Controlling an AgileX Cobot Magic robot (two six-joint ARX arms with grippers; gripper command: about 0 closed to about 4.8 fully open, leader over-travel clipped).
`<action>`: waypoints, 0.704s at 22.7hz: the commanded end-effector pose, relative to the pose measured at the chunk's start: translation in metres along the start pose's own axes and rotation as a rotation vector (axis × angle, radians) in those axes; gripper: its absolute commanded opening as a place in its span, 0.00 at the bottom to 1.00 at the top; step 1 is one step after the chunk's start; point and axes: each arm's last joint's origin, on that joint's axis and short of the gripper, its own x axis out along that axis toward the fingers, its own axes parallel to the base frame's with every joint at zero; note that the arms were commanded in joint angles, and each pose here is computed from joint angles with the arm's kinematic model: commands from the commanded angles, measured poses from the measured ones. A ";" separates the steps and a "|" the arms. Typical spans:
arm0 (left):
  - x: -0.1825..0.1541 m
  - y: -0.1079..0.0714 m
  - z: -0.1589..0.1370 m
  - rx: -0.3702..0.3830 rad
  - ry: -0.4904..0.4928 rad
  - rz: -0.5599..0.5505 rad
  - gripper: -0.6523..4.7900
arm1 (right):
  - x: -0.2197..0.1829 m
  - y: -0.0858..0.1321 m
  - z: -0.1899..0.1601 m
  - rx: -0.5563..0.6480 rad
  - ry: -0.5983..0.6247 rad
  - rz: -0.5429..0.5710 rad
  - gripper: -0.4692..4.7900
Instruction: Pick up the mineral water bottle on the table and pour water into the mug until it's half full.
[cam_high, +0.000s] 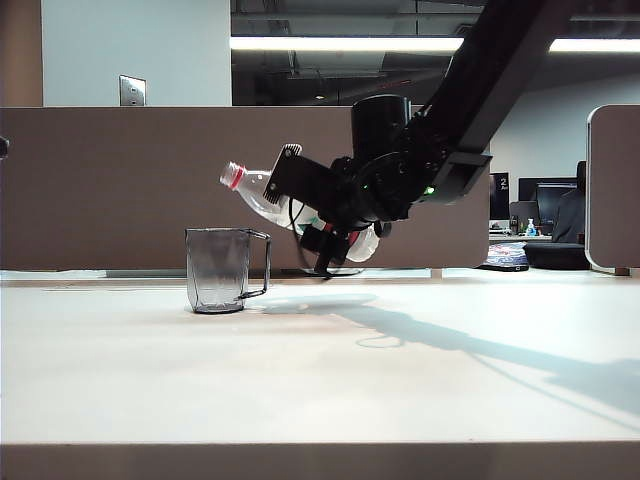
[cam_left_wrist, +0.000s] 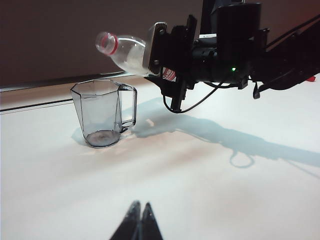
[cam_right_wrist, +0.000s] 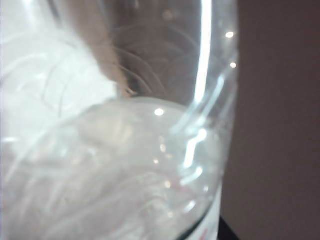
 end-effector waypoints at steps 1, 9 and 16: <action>0.000 0.000 0.002 0.000 -0.013 -0.004 0.11 | 0.002 -0.019 0.009 -0.013 -0.022 -0.069 0.69; 0.000 0.000 0.002 0.000 -0.013 -0.004 0.11 | 0.003 -0.019 0.003 -0.130 -0.012 -0.047 0.69; 0.000 0.000 0.002 0.000 -0.013 -0.004 0.11 | 0.003 -0.020 0.001 -0.200 -0.004 -0.044 0.69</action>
